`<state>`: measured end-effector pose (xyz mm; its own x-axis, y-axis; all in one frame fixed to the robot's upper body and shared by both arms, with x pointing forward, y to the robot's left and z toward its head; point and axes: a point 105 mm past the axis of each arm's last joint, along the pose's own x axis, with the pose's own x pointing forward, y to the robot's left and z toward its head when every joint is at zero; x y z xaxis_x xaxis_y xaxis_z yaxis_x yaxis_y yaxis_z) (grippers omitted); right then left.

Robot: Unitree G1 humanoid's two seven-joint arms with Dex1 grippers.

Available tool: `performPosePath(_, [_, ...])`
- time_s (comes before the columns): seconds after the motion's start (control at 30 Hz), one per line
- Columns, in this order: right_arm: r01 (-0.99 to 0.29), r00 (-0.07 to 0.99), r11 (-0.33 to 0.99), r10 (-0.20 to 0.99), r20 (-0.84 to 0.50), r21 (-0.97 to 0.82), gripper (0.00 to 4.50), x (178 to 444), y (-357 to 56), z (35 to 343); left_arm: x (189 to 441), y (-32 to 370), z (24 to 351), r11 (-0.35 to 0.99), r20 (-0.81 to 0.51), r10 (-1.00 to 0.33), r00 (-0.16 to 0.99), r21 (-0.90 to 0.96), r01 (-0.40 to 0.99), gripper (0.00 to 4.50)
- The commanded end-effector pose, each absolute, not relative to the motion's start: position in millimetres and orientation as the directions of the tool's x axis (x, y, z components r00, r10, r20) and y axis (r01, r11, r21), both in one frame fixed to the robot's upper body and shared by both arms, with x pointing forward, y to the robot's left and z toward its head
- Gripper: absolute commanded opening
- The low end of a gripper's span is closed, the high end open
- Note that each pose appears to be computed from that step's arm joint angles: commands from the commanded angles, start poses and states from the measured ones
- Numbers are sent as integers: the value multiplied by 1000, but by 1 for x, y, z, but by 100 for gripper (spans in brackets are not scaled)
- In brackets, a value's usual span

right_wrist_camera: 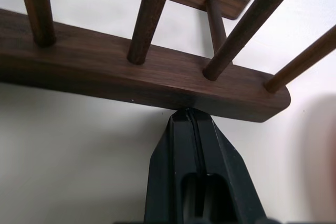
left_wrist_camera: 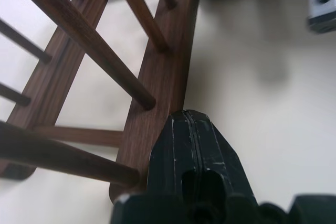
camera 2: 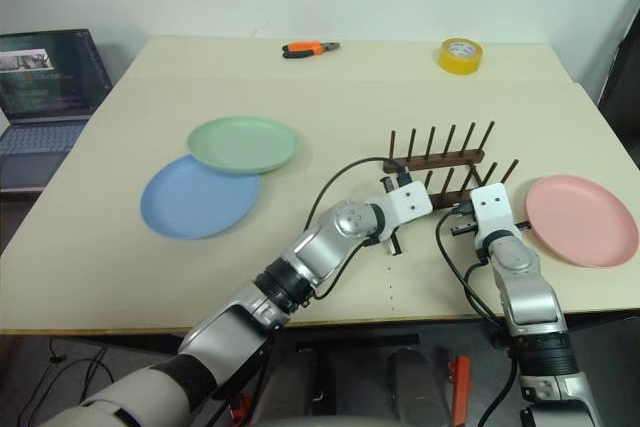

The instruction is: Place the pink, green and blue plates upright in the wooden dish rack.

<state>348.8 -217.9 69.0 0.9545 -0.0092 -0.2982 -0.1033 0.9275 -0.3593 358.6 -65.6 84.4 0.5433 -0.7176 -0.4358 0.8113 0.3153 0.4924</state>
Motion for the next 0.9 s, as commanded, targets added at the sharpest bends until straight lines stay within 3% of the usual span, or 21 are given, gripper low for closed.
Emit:
performPosePath(0.03, [-165, 941, 930, 48, -335, -329, 1, 351, -201, 58, 366, -70, 104, 341, -373, -727, 576, 532, 775, 0])
performPosePath(0.33, [-185, 949, 924, 79, -306, -336, 1, 368, -186, 65, 397, -50, 111, 410, -348, -655, 671, 582, 702, 0])
performPosePath(0.9, [-123, 968, 916, 26, -249, -381, 1, 389, -192, 74, 395, -66, 116, 402, -327, -682, 654, 580, 709, 0])
